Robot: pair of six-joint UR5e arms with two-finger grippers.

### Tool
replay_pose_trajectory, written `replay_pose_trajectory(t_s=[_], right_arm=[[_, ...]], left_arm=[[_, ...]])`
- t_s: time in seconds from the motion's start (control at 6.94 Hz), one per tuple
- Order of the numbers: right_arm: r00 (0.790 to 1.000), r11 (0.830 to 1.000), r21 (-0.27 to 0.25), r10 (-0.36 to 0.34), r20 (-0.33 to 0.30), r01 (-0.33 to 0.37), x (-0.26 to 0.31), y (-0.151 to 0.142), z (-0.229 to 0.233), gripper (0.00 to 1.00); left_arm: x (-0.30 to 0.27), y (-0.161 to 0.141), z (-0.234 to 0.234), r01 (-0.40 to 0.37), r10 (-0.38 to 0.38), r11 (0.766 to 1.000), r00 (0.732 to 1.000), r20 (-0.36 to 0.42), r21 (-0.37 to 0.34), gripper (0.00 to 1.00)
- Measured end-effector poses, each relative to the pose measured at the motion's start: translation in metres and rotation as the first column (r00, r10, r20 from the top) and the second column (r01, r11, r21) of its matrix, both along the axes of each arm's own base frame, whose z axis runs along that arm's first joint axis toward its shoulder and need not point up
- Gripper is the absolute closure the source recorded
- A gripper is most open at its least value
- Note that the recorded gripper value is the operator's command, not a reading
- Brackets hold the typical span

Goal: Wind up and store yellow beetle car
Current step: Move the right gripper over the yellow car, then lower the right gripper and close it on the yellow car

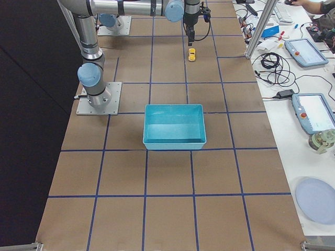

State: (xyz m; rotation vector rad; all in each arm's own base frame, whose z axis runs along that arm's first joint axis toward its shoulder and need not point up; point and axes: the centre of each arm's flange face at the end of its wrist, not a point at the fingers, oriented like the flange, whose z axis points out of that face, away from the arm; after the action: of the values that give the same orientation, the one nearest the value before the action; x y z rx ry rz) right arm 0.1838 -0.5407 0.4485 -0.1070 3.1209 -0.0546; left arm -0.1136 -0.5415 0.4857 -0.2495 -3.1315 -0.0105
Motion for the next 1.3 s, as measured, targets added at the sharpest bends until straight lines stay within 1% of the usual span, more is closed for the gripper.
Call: replay_pose_trajectory(t_s=[0.14, 0.29, 0.43, 0.58, 0.72, 0.87, 1.01, 1.15, 1.3], right_arm=[[1.0, 1.0, -0.003, 0.025, 0.003, -0.025, 0.003, 0.0, 0.0, 0.0], [0.995, 0.995, -0.022, 0.097, 0.003, -0.097, 0.011, -0.002, -0.001, 0.0], [0.98, 0.979, -0.053, 0.199, -0.003, -0.199, 0.025, -0.008, -0.008, 0.0], [0.958, 0.954, -0.09, 0.286, -0.011, -0.286, 0.05, -0.013, -0.019, 0.0], [0.931, 0.923, -0.128, 0.365, -0.02, -0.364, 0.084, -0.015, -0.032, 0.0], [0.896, 0.883, -0.159, 0.444, -0.03, -0.443, 0.121, -0.015, -0.051, 0.0], [0.854, 0.838, -0.172, 0.519, -0.041, -0.517, 0.15, -0.017, -0.077, 0.0], [0.805, 0.79, -0.167, 0.592, -0.046, -0.59, 0.166, -0.02, -0.099, 0.0], [0.755, 0.742, -0.159, 0.655, -0.034, -0.651, 0.173, -0.018, -0.115, 0.0]], left_arm=[[0.0, 0.0, 0.0, 0.0, 0.0, 1.0, 1.0, 0.0, -0.001, 0.0], [0.0, 0.0, 0.0, 0.0, 0.0, 1.0, 1.0, 0.0, -0.001, 0.0], [0.0, 0.0, 0.0, 0.001, -0.001, 1.0, 1.0, 0.0, 0.0, 0.0], [0.0, 0.0, 0.0, 0.002, -0.002, 1.0, 1.0, 0.0, 0.0, 0.0], [0.0, 0.0, 0.0, 0.003, -0.003, 1.0, 1.0, 0.0, 0.0, 0.0], [0.0, 0.0, 0.0, 0.003, -0.003, 1.0, 1.0, -0.001, 0.0, 0.0], [0.0, 0.0, 0.0, 0.003, -0.003, 1.0, 1.0, -0.001, 0.0, 0.0], [0.0, 0.0, 0.0, 0.003, -0.003, 1.0, 1.0, -0.001, 0.0, 0.0], [0.0, 0.0, 0.0, 0.004, -0.004, 1.0, 1.0, -0.001, 0.0, 0.0]])
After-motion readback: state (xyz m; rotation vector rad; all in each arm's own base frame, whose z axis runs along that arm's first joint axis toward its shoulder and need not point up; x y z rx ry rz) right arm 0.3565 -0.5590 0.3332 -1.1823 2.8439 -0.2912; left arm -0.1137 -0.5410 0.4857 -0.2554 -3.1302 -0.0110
